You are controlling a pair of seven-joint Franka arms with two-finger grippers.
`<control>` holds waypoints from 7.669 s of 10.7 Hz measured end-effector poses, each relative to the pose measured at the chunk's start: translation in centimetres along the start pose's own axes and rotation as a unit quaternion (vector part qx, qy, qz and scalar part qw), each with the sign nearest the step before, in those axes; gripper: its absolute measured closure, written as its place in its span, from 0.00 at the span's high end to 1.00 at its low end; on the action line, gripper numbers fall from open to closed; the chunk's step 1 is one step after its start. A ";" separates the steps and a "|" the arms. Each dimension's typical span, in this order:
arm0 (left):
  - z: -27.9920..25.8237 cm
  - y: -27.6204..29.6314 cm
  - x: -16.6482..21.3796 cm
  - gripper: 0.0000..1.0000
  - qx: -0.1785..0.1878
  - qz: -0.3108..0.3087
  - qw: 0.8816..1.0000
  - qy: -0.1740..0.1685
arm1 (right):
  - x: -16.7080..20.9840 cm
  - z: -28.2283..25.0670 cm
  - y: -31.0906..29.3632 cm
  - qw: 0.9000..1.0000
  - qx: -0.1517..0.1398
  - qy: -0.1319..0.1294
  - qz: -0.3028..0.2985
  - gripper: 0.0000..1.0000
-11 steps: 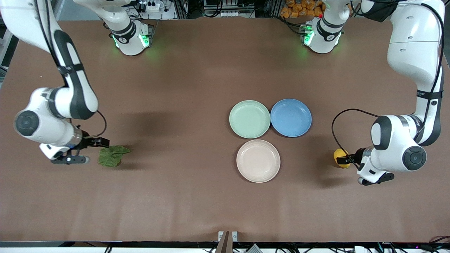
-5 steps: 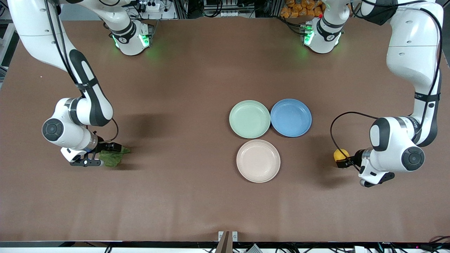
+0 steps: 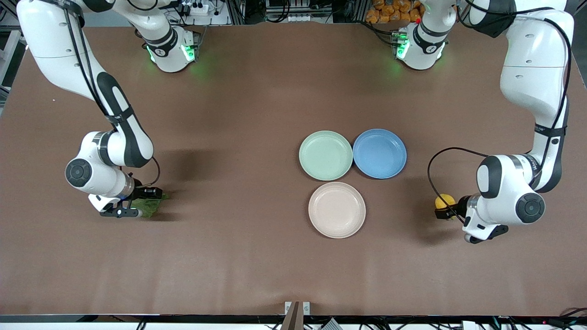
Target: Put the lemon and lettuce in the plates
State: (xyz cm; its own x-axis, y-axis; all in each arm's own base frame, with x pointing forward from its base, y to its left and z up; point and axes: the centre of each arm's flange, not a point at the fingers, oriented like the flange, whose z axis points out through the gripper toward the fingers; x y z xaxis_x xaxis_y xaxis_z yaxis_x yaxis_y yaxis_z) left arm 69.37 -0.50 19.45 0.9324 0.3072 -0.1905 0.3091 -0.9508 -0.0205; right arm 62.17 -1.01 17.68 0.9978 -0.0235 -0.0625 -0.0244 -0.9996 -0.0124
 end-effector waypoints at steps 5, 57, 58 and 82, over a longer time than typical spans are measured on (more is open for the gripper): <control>0.5 0.3 -0.3 1.00 0.002 0.003 1.000 -0.004 | 0.8 -1.4 -0.4 1.000 0.003 -0.011 -0.002 0.04; -6.4 5.1 -20.3 1.00 -0.132 -0.165 0.960 0.182 | -7.5 -47.1 0.1 0.998 0.013 0.057 -0.021 1.00; -6.8 5.0 -21.4 1.00 -0.131 -0.159 0.961 0.185 | -8.1 -47.7 0.3 0.998 0.014 0.062 -0.021 1.00; -41.4 2.8 -26.1 1.00 -0.005 0.114 0.989 0.091 | -11.8 -46.8 -1.8 0.998 -0.014 0.045 -0.048 1.00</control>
State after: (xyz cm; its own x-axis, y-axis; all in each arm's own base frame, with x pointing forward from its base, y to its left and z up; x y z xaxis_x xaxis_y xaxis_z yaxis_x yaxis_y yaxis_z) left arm 53.68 -9.54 65.04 0.9960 0.0886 -0.0088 0.0887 -0.9960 0.0116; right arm 53.34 0.37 65.15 0.9969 0.0734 0.0274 0.0731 -0.9972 0.0139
